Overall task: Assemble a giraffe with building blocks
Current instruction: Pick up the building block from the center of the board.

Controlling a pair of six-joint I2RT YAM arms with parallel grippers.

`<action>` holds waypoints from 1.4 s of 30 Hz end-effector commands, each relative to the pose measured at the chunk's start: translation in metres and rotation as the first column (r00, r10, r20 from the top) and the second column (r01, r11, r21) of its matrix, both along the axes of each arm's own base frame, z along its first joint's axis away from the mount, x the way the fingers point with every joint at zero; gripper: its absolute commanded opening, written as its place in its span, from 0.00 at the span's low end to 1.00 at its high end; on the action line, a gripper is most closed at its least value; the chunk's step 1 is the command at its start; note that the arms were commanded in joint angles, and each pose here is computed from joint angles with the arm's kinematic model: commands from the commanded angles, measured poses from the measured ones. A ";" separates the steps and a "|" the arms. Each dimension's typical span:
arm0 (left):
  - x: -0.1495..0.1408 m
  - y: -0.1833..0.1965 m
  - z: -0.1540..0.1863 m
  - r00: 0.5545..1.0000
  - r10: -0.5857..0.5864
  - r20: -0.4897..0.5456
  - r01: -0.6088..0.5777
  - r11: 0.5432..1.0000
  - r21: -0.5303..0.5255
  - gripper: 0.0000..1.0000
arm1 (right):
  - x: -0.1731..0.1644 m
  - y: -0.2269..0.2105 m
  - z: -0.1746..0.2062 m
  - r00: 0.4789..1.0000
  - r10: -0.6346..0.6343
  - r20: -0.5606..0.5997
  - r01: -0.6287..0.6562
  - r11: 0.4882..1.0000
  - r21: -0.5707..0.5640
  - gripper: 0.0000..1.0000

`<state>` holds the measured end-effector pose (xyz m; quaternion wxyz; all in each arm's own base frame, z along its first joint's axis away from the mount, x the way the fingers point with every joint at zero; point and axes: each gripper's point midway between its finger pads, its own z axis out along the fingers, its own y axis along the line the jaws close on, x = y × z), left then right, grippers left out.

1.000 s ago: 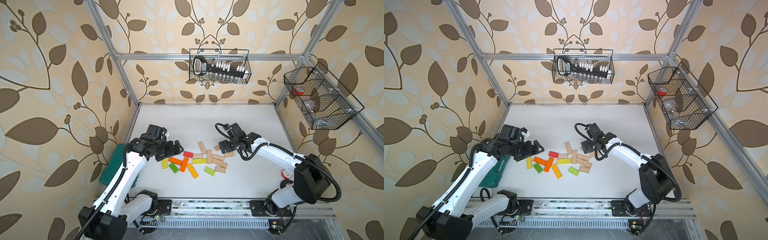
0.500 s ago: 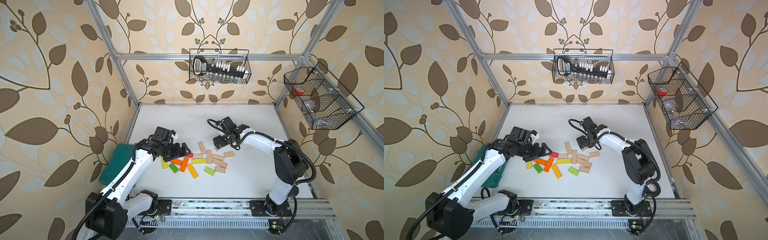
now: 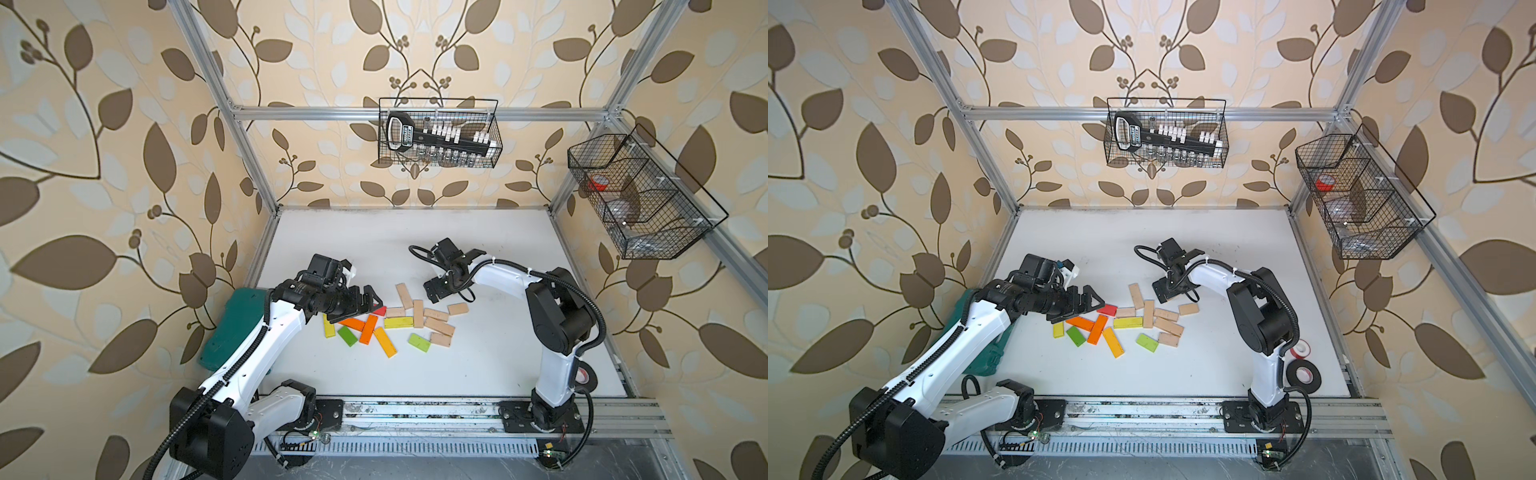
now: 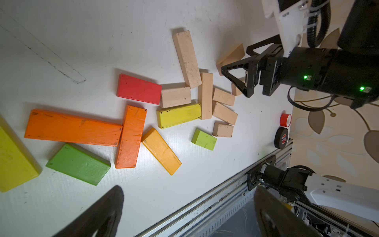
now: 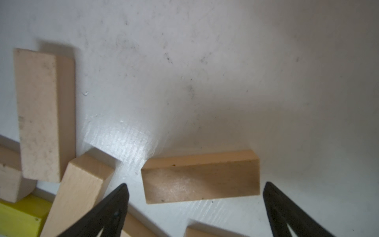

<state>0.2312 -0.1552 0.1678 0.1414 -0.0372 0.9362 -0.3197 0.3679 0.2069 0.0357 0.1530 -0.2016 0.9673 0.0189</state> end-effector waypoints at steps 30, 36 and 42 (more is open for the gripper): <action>-0.011 -0.005 0.002 0.999 -0.034 0.006 0.034 0.999 -0.022 0.99 | -0.065 -0.049 -0.018 0.950 -0.275 -0.148 0.273 0.962 -0.034 0.68; -0.009 -0.008 0.002 0.999 -0.041 0.003 0.041 0.999 -0.028 0.99 | -0.065 -0.055 -0.019 0.945 -0.298 -0.137 0.293 0.954 -0.057 0.56; -0.008 -0.009 0.004 0.999 -0.048 0.008 0.049 0.998 -0.032 0.99 | -0.046 -0.053 0.003 0.944 -0.314 -0.098 0.312 0.949 -0.037 0.47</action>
